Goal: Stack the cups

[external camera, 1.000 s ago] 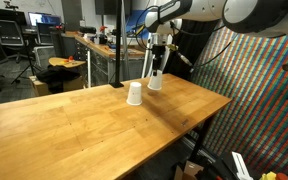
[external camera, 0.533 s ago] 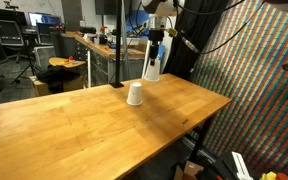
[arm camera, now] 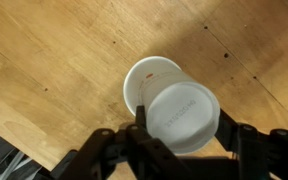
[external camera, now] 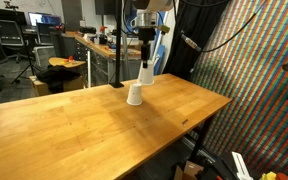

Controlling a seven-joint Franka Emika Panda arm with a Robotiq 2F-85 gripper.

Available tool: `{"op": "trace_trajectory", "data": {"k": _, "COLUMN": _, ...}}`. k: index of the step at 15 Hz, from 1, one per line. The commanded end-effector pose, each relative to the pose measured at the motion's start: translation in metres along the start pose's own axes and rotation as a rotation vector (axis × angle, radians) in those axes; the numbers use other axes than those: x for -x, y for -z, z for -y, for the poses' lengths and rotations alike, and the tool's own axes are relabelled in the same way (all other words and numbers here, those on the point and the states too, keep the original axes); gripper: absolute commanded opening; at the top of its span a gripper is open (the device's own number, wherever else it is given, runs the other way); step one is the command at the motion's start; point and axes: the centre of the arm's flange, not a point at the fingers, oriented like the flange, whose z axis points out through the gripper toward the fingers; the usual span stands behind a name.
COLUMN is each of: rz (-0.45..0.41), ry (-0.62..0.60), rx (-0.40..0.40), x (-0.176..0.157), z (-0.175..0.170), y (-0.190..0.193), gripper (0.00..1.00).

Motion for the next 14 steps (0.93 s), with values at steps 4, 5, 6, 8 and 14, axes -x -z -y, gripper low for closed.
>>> {"op": "trace_trajectory", "data": {"k": 4, "rz": 0.031, "ry": 0.036, "rx": 0.025, "x": -0.05, "z": 0.051, "y": -0.022, "gripper": 0.41}}
{"op": "trace_trajectory", "data": {"k": 5, "rz": 0.035, "ry": 0.04, "rx": 0.025, "x": -0.057, "z": 0.057, "y": -0.023, "gripper": 0.41}}
{"op": "trace_trajectory", "data": {"k": 6, "rz": 0.038, "ry": 0.043, "rx": 0.037, "x": -0.062, "z": 0.06, "y": -0.02, "gripper": 0.41}}
{"op": "trace_trajectory", "data": {"k": 8, "rz": 0.038, "ry": 0.047, "rx": 0.046, "x": -0.068, "z": 0.068, "y": -0.016, "gripper": 0.41}}
{"op": "trace_trajectory", "data": {"k": 14, "rz": 0.021, "ry": 0.061, "rx": 0.067, "x": -0.071, "z": 0.077, "y": 0.005, "gripper": 0.41}}
